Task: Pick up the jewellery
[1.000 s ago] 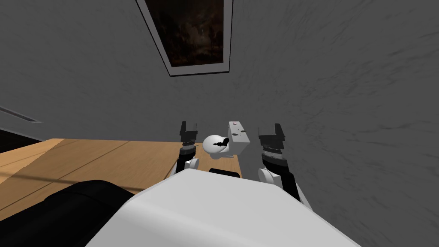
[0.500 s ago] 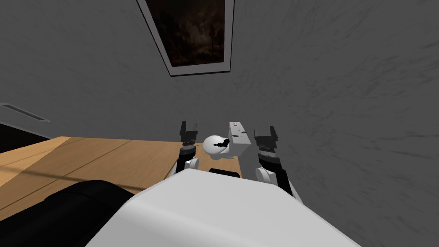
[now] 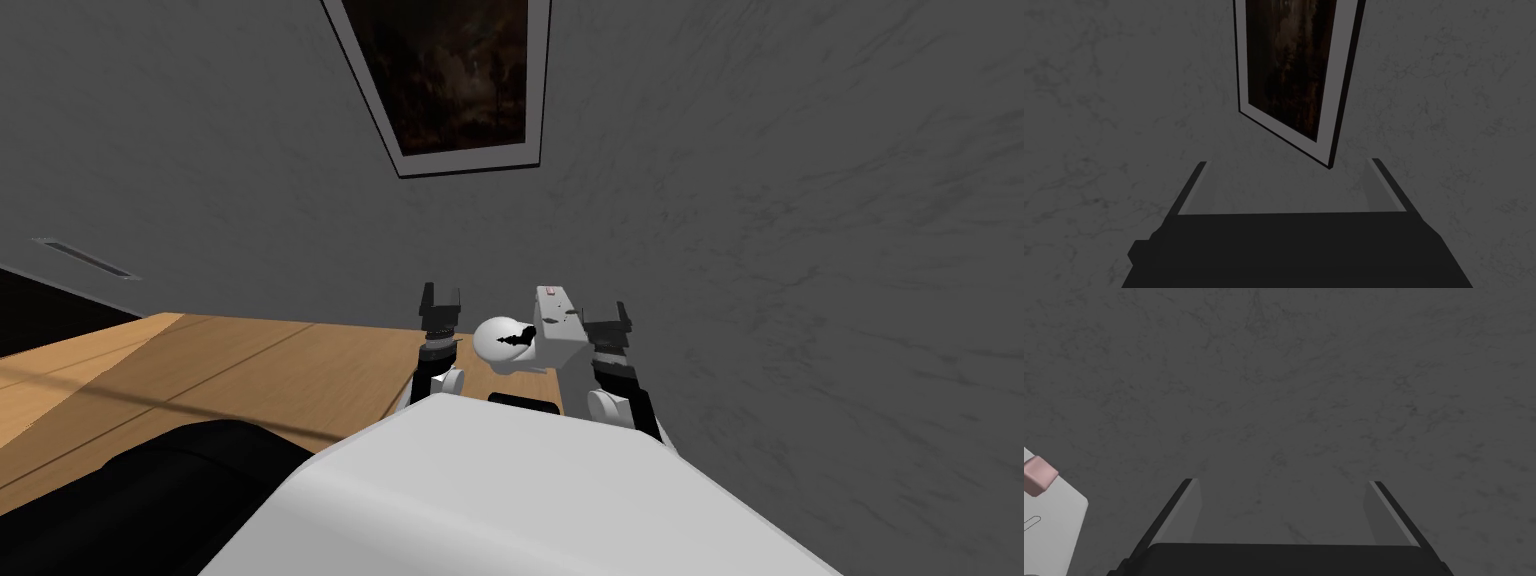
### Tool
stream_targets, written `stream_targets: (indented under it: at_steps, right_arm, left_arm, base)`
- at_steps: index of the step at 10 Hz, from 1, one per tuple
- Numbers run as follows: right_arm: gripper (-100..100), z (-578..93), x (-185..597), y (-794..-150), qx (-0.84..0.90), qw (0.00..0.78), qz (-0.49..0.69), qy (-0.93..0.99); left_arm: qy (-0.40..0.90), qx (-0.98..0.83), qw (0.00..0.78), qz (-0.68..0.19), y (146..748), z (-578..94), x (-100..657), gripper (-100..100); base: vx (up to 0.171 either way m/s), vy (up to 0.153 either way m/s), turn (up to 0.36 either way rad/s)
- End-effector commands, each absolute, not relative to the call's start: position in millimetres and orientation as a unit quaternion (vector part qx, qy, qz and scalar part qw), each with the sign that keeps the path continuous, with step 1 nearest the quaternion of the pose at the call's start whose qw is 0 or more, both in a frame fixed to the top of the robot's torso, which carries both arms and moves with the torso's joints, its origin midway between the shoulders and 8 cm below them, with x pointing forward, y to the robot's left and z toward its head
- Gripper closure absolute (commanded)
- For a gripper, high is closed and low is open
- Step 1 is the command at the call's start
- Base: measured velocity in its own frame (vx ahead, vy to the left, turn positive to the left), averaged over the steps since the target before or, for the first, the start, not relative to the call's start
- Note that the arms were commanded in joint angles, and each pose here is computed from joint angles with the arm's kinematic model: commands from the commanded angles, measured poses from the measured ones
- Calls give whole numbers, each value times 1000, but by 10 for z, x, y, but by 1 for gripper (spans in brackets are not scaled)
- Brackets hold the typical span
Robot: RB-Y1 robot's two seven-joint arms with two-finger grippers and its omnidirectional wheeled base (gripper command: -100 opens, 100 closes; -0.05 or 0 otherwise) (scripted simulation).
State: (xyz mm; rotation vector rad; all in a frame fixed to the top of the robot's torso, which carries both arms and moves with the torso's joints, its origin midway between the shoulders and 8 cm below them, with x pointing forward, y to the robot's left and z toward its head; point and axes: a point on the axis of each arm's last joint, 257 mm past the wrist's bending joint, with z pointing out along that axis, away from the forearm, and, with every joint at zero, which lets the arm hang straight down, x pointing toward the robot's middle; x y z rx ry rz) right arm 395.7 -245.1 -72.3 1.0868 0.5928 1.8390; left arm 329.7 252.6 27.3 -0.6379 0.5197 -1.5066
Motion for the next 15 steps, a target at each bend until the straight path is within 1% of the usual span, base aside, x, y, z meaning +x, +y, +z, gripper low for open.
stream_targets:
  at_steps: [1,2,3,6,7,9,10,13,14,15]
  right_arm:
    - [-100,-871,4047,-2463,460,412,754,224]
    - [-100,-994,4093,-2453,475,390,759,215]
    - [-100,-1021,4098,-2455,478,387,759,215]
    - [-100,-1356,4215,-2416,521,321,769,184]
    - [-100,-1388,4219,-2419,524,319,768,184]
    - [-100,-1646,4288,-2393,553,274,770,161]
    - [-100,-1646,4288,-2393,553,274,770,161]
    - [-100,-2027,4369,-2354,594,212,765,127]
    - [-100,-2036,4368,-2355,595,211,765,126]
    - [-100,-2165,4388,-2344,608,191,762,114]
  left_arm:
    - [229,-281,654,-664,2526,273,3297,0]
    - [229,-281,654,-664,2526,273,3297,0]
    - [229,-281,654,-664,2526,273,3297,0]
    - [229,-281,654,-664,2526,273,3297,0]
    - [229,-281,654,-664,2526,273,3297,0]
    - [229,-281,654,-664,2526,273,3297,0]
    - [229,-281,654,-664,2526,273,3297,0]
    - [229,-281,654,-664,2526,273,3297,0]
    - [229,-281,654,-664,2526,273,3297,0]
    - [229,-281,654,-664,2526,273,3297,0]
  base:
    - [49,-18,42]
    - [51,-18,50]
    - [31,-14,23]
    - [38,-21,48]
    - [36,-13,16]
    - [41,-9,45]
    - [33,-15,19]
    - [39,-25,45]
    - [36,-15,22]
    - [28,-8,27]
